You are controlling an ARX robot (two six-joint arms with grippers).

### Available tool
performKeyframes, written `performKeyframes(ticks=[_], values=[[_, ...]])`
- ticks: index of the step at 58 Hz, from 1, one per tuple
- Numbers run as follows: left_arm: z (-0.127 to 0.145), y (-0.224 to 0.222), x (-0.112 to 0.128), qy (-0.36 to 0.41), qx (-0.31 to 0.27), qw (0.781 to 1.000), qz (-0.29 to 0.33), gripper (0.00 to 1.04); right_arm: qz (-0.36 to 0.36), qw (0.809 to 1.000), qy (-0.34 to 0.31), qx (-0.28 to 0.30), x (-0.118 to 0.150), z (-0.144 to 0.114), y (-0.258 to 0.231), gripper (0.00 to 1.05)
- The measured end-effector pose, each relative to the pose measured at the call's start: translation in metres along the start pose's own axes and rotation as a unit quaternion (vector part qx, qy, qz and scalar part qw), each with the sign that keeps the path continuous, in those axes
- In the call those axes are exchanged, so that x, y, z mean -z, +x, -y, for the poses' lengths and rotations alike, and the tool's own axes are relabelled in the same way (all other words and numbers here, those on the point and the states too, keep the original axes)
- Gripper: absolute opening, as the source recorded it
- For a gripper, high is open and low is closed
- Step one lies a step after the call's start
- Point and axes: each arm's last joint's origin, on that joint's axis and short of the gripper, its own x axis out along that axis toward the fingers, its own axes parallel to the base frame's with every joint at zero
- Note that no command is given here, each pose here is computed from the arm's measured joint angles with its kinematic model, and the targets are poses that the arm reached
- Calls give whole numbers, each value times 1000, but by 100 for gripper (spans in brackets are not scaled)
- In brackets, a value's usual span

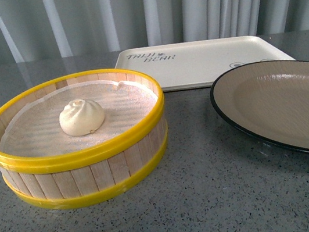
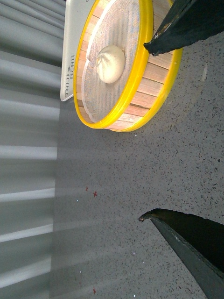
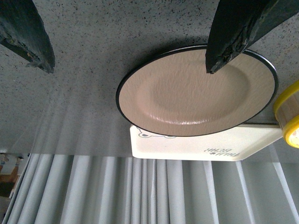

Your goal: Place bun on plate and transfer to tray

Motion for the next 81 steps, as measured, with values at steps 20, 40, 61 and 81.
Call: performKeyframes(ticks=[20,40,61,81], values=[[0,0,0,0,0,1000,0,98,0,1000,0,0,0,0,0,96],[0,0,0,0,0,1000,0,98,0,1000,0,0,0,0,0,96],[14,32,-22,-112,-63,976,-176,98,0,1000,0,0,0,0,0,96],[63,127,-110,-43,108,985,-127,98,0,1000,0,0,0,0,0,96]])
